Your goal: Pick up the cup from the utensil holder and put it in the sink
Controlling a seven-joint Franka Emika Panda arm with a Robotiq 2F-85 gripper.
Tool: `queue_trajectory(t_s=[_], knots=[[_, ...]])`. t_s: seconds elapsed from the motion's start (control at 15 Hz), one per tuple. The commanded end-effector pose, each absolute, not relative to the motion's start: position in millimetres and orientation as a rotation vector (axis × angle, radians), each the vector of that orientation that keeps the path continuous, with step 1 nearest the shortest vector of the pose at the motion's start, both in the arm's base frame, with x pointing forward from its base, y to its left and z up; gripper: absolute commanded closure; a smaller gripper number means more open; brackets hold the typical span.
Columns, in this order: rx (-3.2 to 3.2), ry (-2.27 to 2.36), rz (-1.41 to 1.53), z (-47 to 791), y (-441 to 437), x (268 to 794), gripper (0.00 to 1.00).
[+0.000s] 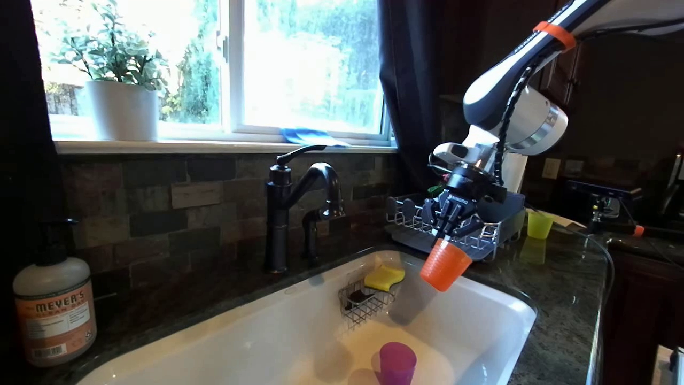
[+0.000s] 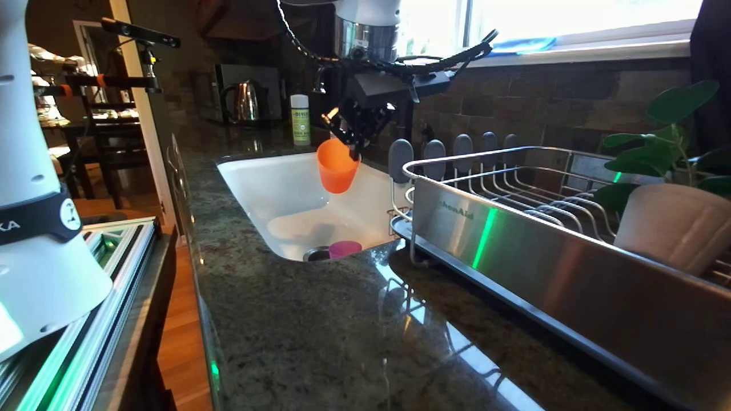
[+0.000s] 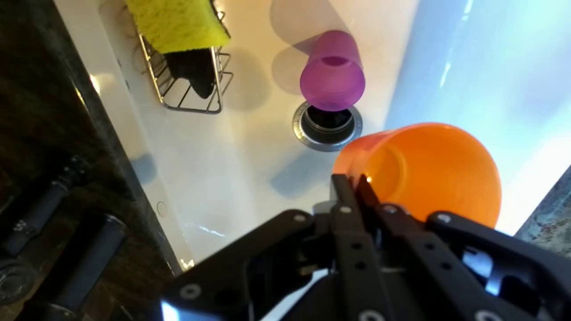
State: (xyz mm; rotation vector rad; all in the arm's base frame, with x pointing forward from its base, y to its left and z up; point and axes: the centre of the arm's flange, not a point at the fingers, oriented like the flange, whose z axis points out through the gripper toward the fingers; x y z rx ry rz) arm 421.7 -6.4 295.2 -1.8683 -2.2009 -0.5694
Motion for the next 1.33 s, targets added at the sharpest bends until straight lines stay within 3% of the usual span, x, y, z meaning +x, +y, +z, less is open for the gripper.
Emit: queue_trajectory(t_s=[0.0, 0.07, 0.93, 1.27], knots=[[-1.873, -2.194, -0.567, 294, -9, 421, 0.96], [-1.873, -2.194, -0.567, 294, -9, 422, 0.99], [-1.971, -2.231, 0.373, 237, 66, 465, 0.99], [-2.139, -2.258, 0.315, 201, 55, 468, 0.99]])
